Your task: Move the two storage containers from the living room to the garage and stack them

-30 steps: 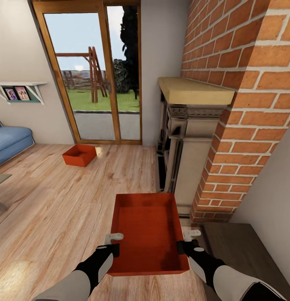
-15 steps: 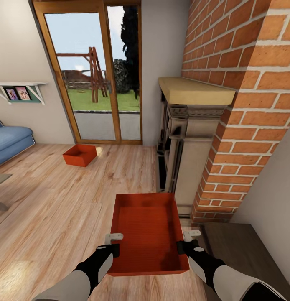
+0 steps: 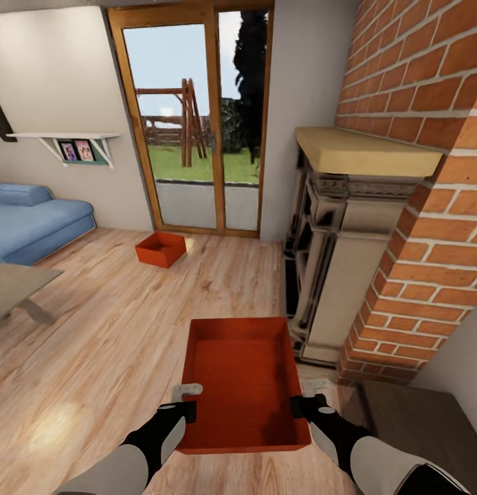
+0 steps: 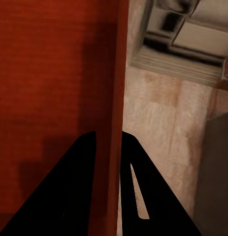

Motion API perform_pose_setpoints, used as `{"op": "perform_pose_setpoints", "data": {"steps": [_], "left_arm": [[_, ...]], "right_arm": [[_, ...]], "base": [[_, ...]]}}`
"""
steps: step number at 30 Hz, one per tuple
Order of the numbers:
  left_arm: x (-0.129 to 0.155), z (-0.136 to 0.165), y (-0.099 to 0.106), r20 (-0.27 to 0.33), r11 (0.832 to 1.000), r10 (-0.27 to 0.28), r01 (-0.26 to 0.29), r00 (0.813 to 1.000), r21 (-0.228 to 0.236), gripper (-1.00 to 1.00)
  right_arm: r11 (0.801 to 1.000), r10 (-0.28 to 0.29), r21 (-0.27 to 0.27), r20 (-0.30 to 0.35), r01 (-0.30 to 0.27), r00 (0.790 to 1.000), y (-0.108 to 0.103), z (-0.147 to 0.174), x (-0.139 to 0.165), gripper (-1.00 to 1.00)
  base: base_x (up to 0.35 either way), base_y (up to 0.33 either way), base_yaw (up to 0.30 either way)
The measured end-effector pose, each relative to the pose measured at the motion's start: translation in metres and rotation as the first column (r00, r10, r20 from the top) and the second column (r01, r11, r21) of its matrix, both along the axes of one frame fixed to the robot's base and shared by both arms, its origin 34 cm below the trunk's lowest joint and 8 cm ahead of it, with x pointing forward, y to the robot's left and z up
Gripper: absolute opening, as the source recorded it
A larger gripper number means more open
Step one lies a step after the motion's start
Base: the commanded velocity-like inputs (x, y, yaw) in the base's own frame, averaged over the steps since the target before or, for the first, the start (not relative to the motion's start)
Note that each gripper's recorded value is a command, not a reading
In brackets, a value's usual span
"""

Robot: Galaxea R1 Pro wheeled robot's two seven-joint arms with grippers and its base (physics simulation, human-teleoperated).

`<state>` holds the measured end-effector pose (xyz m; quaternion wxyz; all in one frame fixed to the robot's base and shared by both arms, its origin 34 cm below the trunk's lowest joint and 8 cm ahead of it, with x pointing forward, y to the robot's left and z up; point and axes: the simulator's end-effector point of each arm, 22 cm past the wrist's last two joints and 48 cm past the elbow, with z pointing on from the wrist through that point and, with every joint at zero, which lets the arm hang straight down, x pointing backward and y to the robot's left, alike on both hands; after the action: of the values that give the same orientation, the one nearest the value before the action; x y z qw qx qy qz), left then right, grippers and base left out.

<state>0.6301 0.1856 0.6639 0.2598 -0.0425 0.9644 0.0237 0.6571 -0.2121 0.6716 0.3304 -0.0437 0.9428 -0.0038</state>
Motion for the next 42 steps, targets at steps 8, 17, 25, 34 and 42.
{"op": "perform_pose_setpoints", "data": {"steps": [8,17,25,34,42], "left_arm": [[0.0002,0.0001,0.0001,0.001,1.0,0.0,0.0,1.0,0.0,-1.0],[0.0004,0.0002,0.0001,0.001,1.0,0.0,0.0,1.0,0.0,-1.0],[0.0004,0.0002,0.0001,0.001,1.0,0.0,0.0,1.0,0.0,-1.0],[0.0006,0.0005,0.0001,0.002,1.0,0.0,0.0,1.0,0.0,-1.0],[0.0007,0.0005,0.0001,0.002,1.0,0.0,0.0,1.0,0.0,-1.0]], "right_arm": [[1.0,0.0,0.0,0.0,0.0,1.0,0.0001,0.0001,0.0001,-1.0],[1.0,0.0,0.0,0.001,0.0,1.0,0.0001,0.0002,0.0003,-1.0],[1.0,0.0,0.0,0.001,0.0,1.0,0.0001,0.0002,0.0003,-1.0],[1.0,0.0,0.001,0.001,0.0,1.0,0.0002,0.0004,0.0005,-1.0],[1.0,0.0,0.001,0.002,0.0,1.0,0.0002,0.0004,0.0005,-1.0]], "base": [[0.0,0.0,0.3],[0.0,0.0,0.3],[0.0,0.0,0.3],[0.0,0.0,0.3],[0.0,0.0,0.3]]}}
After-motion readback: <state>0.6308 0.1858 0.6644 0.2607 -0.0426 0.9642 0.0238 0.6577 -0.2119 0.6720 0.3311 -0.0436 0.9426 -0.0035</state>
